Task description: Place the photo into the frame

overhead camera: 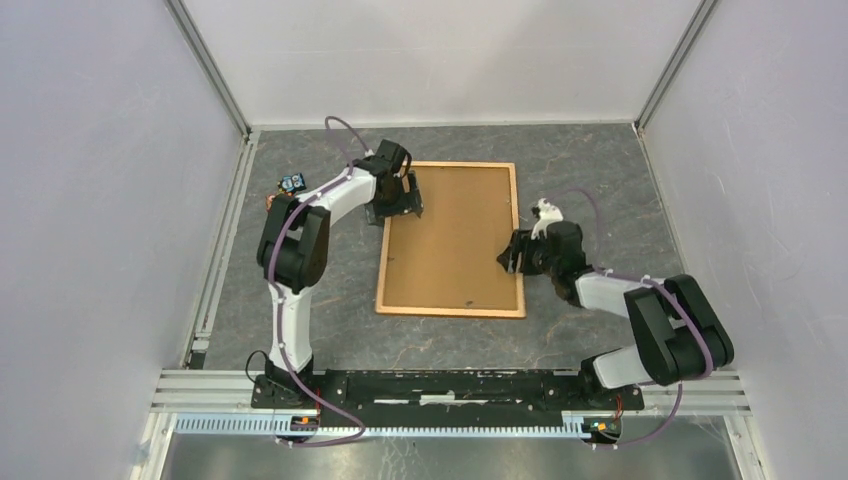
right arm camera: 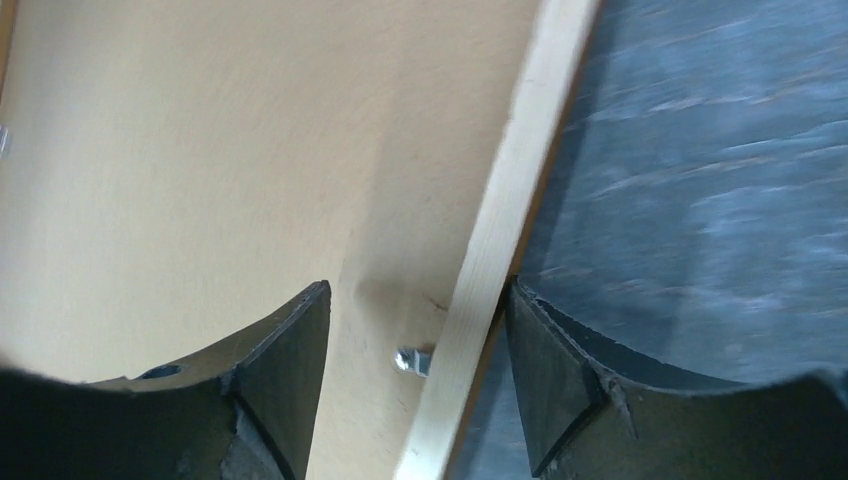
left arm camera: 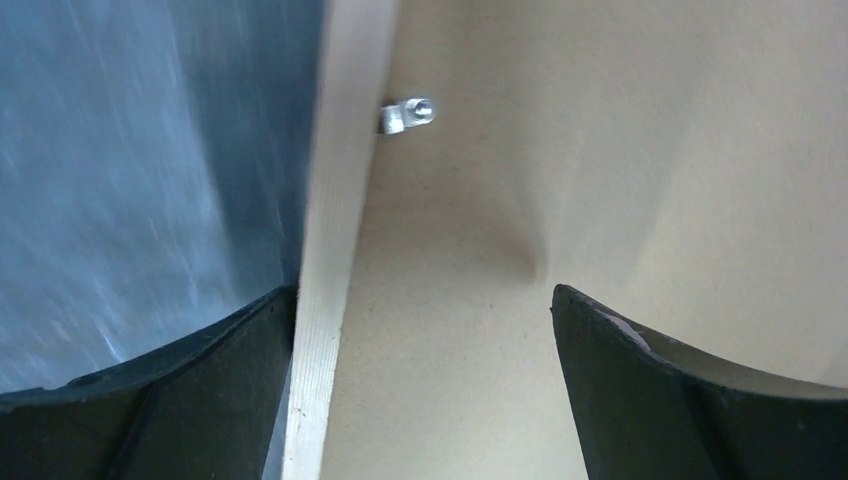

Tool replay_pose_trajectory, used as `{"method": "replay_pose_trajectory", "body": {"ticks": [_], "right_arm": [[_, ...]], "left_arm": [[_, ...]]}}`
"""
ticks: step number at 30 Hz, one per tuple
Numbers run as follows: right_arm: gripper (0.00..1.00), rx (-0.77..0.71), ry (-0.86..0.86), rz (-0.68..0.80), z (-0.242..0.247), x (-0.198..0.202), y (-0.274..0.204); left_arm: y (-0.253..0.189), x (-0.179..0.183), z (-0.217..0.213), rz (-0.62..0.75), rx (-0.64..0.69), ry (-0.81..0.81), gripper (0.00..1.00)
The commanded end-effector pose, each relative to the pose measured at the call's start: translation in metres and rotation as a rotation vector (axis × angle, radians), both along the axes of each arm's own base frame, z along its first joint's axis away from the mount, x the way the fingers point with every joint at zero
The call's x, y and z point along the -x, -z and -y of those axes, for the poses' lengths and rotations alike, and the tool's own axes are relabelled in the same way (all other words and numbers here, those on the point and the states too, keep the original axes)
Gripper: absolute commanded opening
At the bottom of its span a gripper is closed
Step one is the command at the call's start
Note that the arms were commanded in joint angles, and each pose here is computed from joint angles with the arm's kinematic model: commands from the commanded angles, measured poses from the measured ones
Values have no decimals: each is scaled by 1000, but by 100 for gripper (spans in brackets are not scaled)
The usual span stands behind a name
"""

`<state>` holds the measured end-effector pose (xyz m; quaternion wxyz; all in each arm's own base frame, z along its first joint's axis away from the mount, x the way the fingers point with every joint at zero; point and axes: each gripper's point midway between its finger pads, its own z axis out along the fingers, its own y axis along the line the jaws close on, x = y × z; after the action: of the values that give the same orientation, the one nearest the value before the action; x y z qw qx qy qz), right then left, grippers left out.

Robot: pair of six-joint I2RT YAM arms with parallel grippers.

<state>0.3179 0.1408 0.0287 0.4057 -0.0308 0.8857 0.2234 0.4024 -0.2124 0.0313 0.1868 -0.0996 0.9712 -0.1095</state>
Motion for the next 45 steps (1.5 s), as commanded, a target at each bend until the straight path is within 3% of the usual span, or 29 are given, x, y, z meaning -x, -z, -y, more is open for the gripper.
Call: {"method": "replay_pose_trajectory", "body": {"ticks": [1, 4, 7, 10, 13, 16, 20, 27, 32, 37, 45], "right_arm": [[68, -192, -241, -8, -78, 58, -16], [70, -247, -314, 8, -101, 87, -27], [75, -229, -338, 41, -106, 92, -40], [87, -49, -246, 107, -83, 67, -48], [97, 141, -110, 203, -50, 34, -70], [98, 246, -22, 287, -32, 3, -97], [98, 308, 44, 353, -18, -49, -126], [98, 450, 35, 232, 12, -141, -106], [98, 477, -59, 161, 19, -182, -76], [98, 439, -133, 103, 12, -193, -46], [71, 333, -169, 21, 8, -193, -18]], "left_arm": [[-24, -60, 54, 108, 88, 183, 100], [-33, -86, 71, 148, 105, 241, 100], [-52, -103, 48, 197, -42, 226, 100], [-88, -94, 5, 230, -228, 147, 100], [-121, -62, -23, 253, -271, 81, 100], [-142, -19, -30, 291, -191, 49, 100], [-122, 51, -31, 246, -26, 62, 100], [-66, 131, -63, 139, 11, -58, 100], [-47, 149, -46, 152, 196, -93, 100], [-31, 149, -55, 181, 191, -159, 100], [-6, 128, -44, 112, 243, -191, 100]]}}
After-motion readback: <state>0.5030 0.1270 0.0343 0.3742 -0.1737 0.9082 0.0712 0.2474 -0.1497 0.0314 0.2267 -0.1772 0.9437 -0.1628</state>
